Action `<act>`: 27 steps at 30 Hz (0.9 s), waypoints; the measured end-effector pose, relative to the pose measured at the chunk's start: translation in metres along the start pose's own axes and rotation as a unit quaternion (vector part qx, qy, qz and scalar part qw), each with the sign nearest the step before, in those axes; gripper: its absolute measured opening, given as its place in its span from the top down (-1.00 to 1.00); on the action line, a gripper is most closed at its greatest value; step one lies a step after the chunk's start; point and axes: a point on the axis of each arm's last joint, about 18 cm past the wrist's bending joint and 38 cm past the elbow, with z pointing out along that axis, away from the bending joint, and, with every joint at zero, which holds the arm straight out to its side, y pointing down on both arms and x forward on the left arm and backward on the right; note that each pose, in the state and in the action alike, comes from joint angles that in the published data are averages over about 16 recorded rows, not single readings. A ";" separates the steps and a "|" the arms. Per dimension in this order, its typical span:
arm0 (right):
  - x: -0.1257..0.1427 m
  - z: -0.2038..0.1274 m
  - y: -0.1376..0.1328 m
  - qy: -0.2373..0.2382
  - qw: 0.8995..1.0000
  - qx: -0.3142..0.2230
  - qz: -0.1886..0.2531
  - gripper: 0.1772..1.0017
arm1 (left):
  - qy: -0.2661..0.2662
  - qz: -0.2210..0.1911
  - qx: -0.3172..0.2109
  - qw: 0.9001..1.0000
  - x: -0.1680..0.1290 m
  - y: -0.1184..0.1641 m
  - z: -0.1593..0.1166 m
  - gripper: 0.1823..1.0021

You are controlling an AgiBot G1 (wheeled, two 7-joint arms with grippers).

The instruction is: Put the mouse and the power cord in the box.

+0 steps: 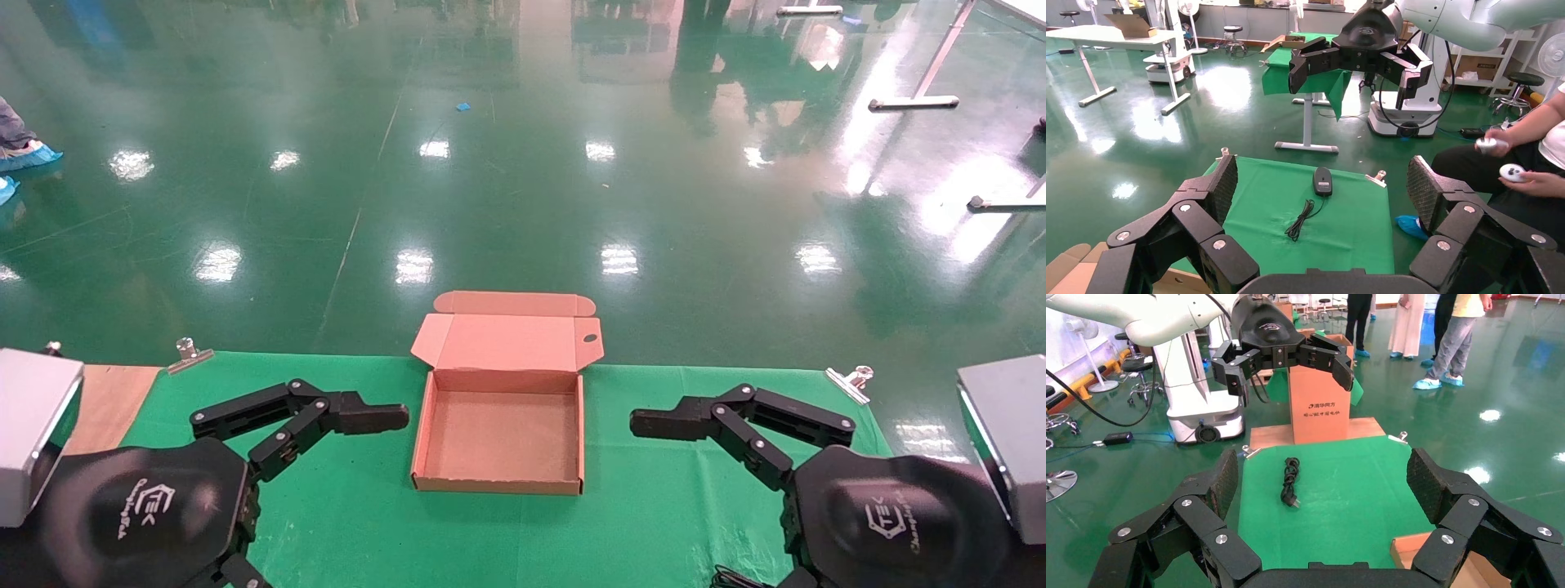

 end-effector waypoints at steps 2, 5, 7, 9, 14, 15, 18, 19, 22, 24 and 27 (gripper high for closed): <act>0.000 0.000 0.000 0.000 1.000 0.000 0.000 -1.00 | 0.000 0.000 0.000 1.000 0.000 0.000 0.000 -1.00; 0.000 0.000 0.000 0.000 1.000 0.000 0.000 -1.00 | 0.000 0.000 0.000 1.000 0.000 0.000 0.000 -1.00; 0.000 0.000 0.000 0.000 1.000 0.000 0.000 -1.00 | 0.000 0.000 0.000 1.000 0.000 0.000 0.000 -1.00; 0.000 0.000 0.000 0.000 1.000 0.000 0.000 -1.00 | 0.000 0.000 0.000 1.000 0.000 0.000 0.000 -1.00; 0.000 0.000 0.000 0.000 1.000 0.000 0.000 -1.00 | 0.000 0.000 0.000 1.000 0.000 0.000 0.000 -1.00; 0.000 0.000 0.000 0.000 1.000 0.000 0.000 -1.00 | 0.000 0.000 0.000 1.000 0.000 0.000 0.000 -1.00; 0.000 0.000 0.000 0.000 1.000 0.000 0.000 -1.00 | 0.000 0.000 0.000 1.000 0.000 0.000 0.000 -1.00; 0.000 0.000 0.000 0.000 1.000 0.000 0.000 -1.00 | 0.000 0.000 -0.001 1.000 0.000 0.000 0.000 -1.00; 0.000 0.000 0.000 0.000 1.000 -0.003 -0.002 -1.00 | 0.002 0.003 -0.004 1.000 0.001 0.000 0.000 -1.00; 0.000 -0.001 0.001 0.000 1.000 -0.009 -0.005 -1.00 | 0.003 0.007 -0.010 1.000 0.001 0.000 0.000 -1.00; 0.000 -0.002 0.003 -0.001 1.000 -0.026 -0.011 -1.00 | 0.007 0.015 -0.024 1.000 0.002 0.002 0.000 -1.00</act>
